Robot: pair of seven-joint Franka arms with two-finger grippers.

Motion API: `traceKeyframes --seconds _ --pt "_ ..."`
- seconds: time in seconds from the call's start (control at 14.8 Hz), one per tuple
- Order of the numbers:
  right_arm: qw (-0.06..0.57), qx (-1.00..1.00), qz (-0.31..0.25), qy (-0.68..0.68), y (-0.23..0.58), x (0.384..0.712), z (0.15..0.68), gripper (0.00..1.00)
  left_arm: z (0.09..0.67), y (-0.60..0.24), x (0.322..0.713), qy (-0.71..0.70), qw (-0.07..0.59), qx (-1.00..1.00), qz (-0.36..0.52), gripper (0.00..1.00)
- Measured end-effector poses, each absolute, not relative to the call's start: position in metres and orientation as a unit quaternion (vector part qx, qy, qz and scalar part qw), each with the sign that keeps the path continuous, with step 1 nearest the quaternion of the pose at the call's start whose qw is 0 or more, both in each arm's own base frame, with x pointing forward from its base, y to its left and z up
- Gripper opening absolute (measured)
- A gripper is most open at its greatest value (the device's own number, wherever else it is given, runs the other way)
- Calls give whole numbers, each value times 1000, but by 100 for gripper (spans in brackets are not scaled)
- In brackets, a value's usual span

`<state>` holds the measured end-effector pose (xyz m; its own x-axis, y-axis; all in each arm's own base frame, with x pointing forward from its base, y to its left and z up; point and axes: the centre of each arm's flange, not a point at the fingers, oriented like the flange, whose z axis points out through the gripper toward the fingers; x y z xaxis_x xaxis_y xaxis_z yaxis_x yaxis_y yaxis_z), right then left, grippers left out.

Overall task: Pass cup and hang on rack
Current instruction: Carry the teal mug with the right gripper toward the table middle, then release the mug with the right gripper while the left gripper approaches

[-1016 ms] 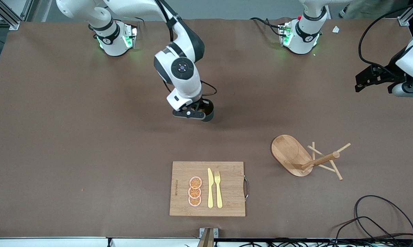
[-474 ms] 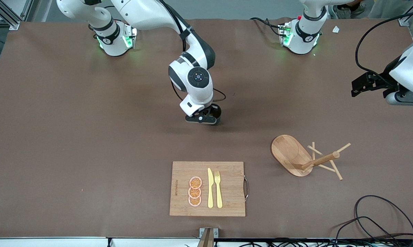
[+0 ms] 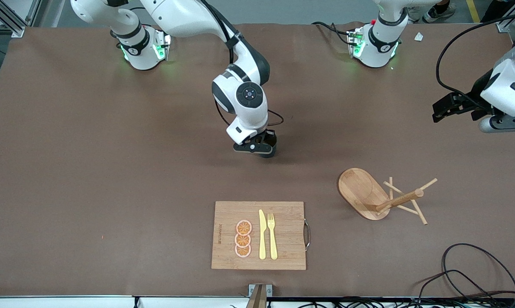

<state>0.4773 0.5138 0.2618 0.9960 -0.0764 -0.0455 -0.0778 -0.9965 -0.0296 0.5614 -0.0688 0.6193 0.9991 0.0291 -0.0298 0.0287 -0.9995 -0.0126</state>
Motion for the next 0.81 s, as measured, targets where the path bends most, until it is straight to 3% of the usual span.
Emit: traceKeyframes --seconds 0.27,0.47,0.81 --pt "13 -999 21 31 508 487 276 70 620 -74 561 -10 6 -1000 15 100" --pt "0 -999 43 15 472 511 323 97 619 -95 558 5 6 -1000 15 100" --pt "-1 -997 77 4 331 576 411 100 602 -147 559 -11 7 -1000 25 100"
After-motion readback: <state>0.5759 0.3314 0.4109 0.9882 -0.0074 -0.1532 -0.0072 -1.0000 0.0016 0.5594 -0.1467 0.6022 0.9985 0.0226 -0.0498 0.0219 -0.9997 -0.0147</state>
